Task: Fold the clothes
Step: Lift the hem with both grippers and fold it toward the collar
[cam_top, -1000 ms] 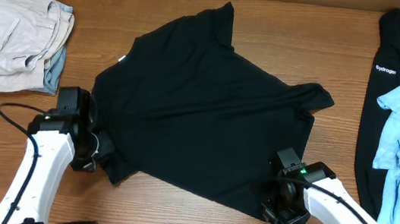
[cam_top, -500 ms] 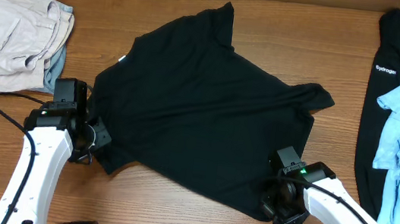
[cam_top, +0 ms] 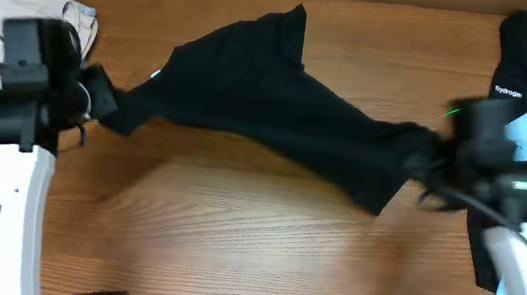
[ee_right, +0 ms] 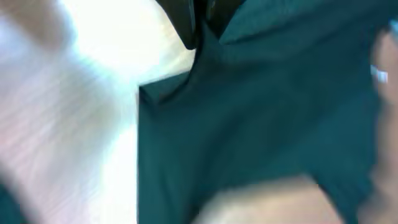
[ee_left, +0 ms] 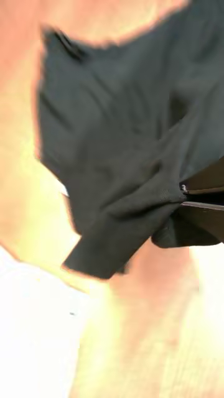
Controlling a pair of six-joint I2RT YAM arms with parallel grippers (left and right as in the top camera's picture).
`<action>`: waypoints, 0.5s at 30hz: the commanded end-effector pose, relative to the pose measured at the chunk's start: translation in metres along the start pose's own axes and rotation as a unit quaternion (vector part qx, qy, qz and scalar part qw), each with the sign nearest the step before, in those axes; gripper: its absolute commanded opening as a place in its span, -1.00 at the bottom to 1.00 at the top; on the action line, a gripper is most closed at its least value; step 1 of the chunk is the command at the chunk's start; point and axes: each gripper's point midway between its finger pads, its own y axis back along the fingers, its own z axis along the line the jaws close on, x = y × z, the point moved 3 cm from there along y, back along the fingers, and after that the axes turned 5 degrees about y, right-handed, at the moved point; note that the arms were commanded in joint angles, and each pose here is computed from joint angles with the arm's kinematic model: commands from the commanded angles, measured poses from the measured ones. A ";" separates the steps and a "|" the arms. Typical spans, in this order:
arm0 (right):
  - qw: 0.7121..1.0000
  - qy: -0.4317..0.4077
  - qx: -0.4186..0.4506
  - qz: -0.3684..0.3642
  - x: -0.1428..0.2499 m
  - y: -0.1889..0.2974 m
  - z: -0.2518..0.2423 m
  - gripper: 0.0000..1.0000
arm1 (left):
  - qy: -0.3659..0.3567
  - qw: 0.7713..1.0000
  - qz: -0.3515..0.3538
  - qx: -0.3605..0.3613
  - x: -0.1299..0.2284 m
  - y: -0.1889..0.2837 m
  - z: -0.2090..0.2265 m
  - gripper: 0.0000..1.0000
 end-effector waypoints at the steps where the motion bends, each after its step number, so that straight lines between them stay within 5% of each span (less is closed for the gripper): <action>1: 0.989 0.028 -0.005 -0.146 -0.067 0.077 -0.015 -0.93 | -0.052 0.993 -0.102 0.028 -0.047 0.056 -0.021 -0.92; 8: 0.955 0.047 -0.027 -0.291 -0.092 0.203 -0.027 -0.93 | -0.051 0.965 -0.255 0.013 -0.093 0.167 -0.026 -0.92; 15: 0.925 0.042 -0.003 -0.378 -0.099 0.255 -0.038 -0.93 | -0.027 0.933 -0.359 -0.008 -0.108 0.241 -0.017 -0.92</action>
